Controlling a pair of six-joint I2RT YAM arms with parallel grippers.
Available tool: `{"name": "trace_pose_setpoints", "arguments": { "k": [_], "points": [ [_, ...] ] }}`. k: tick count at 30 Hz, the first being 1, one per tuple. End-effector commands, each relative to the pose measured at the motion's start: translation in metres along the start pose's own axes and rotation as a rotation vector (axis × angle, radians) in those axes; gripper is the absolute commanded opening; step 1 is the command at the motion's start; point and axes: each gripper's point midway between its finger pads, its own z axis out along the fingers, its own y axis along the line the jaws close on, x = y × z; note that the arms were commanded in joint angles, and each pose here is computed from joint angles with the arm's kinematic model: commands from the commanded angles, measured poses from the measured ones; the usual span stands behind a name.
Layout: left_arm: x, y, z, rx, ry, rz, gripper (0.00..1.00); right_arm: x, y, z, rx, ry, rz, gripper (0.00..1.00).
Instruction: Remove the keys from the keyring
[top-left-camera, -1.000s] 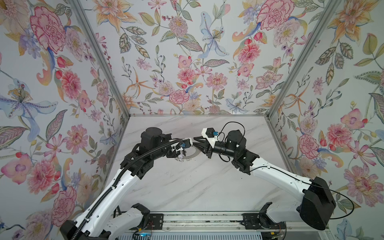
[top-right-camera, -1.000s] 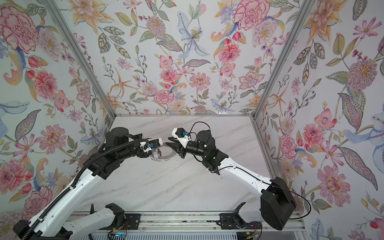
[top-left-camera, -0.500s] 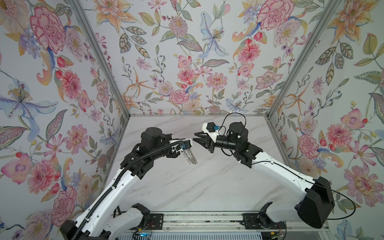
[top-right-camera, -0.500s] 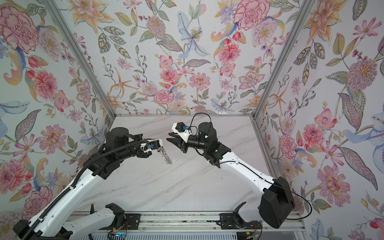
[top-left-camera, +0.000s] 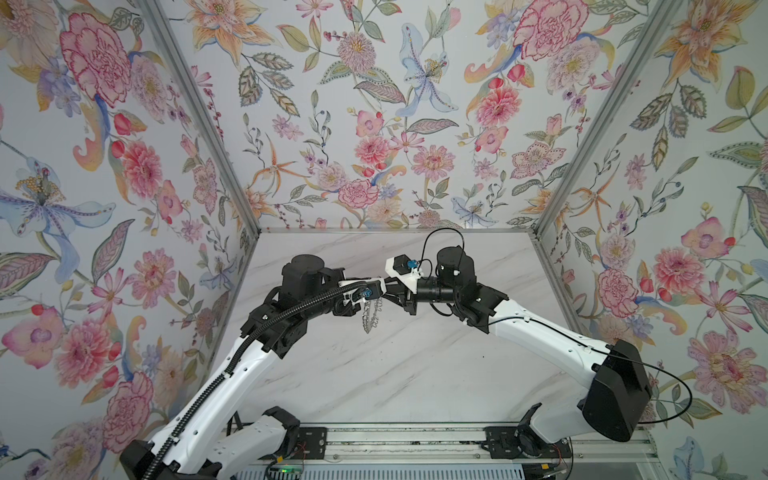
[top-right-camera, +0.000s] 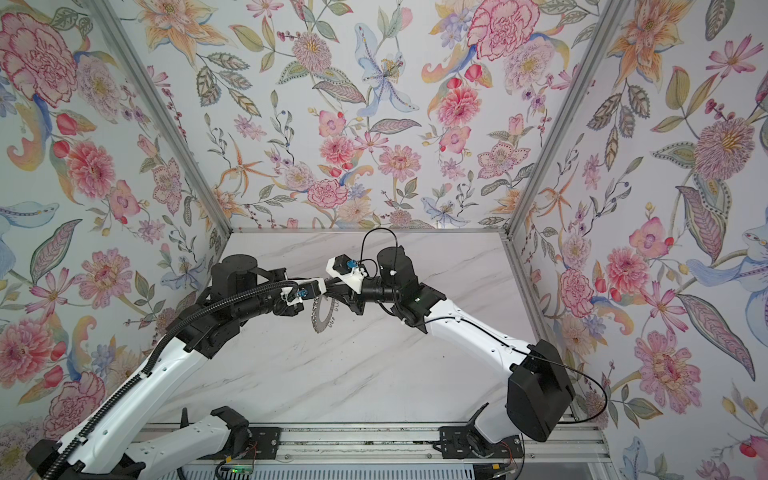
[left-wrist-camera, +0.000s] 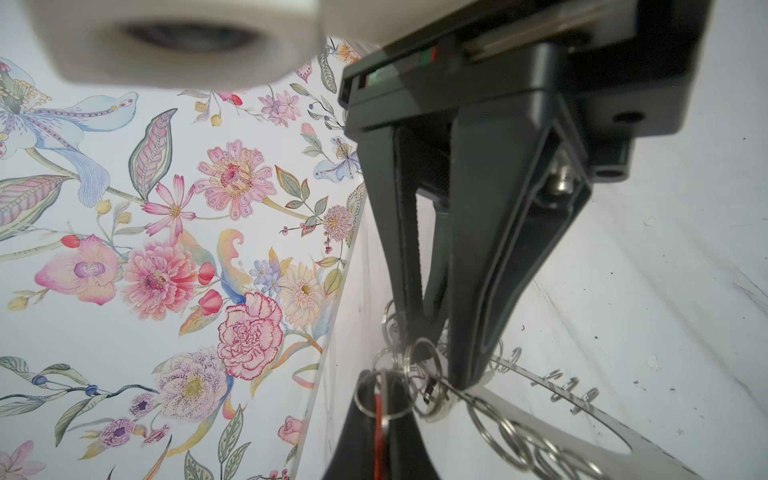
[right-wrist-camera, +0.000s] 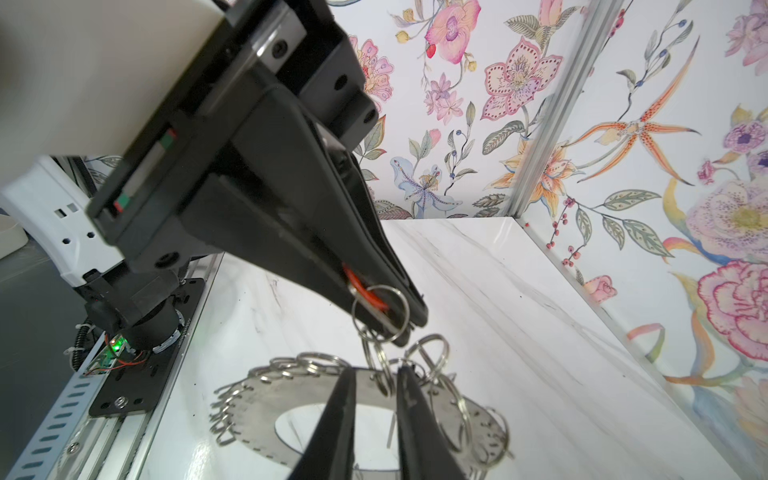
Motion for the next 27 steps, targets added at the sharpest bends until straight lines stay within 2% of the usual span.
{"name": "trace_pose_setpoints", "arguments": {
  "k": [1,7,12,14,27],
  "points": [
    [-0.008,0.013,-0.006,-0.04,-0.023,0.0,0.0,-0.013,-0.002,0.002,0.008,-0.026,-0.023,0.17],
    [-0.003,0.012,-0.004,-0.037,0.0,0.0,0.0,-0.02,0.005,0.004,-0.006,-0.04,-0.032,0.11],
    [0.0,0.013,-0.005,-0.045,0.017,0.001,0.0,-0.024,0.009,0.004,-0.016,-0.049,-0.037,0.0],
    [0.001,0.016,-0.006,-0.065,0.027,-0.002,0.0,-0.023,0.008,0.004,-0.006,-0.046,-0.036,0.0],
    [0.009,0.047,-0.027,-0.276,0.085,-0.02,0.0,-0.015,-0.037,-0.006,0.27,-0.057,0.091,0.0]
  ]
}}
